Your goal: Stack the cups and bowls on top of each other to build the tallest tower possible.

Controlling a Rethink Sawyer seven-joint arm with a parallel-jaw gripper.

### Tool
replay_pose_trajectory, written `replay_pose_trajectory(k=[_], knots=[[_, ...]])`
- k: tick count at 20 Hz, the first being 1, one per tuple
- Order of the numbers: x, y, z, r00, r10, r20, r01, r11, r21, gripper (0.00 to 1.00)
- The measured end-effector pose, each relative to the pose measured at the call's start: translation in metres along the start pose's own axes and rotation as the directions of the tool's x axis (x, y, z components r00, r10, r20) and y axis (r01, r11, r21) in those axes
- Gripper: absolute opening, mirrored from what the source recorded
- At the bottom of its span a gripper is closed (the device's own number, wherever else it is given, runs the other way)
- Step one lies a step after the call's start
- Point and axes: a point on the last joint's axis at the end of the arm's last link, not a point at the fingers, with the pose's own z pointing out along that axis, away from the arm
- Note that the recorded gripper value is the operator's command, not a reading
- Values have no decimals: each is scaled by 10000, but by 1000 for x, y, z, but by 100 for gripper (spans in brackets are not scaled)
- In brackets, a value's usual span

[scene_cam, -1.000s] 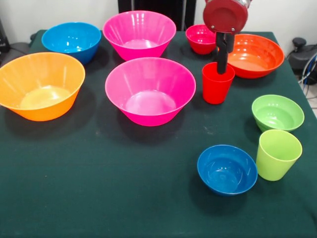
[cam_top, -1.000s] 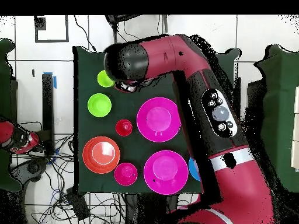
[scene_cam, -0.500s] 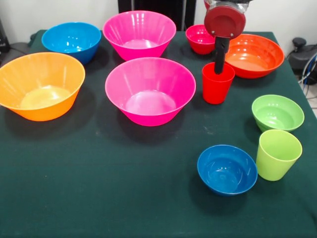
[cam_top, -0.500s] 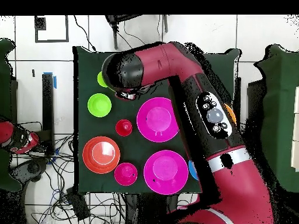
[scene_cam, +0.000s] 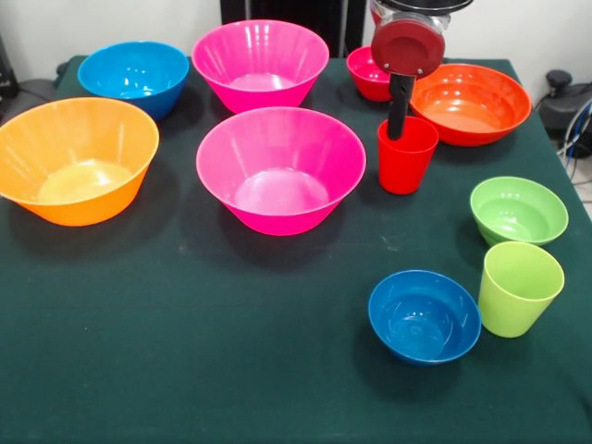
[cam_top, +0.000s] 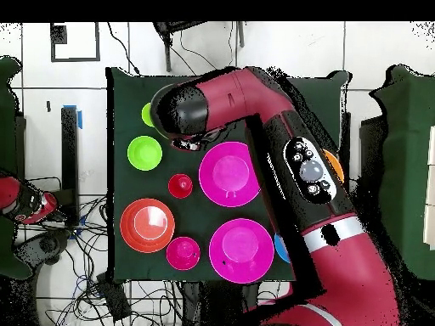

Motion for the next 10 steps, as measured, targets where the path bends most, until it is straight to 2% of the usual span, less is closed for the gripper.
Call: replay_pose_trajectory(k=[10], knots=[[5, 0, 5, 10000, 10, 80, -10, 10000, 50, 100]])
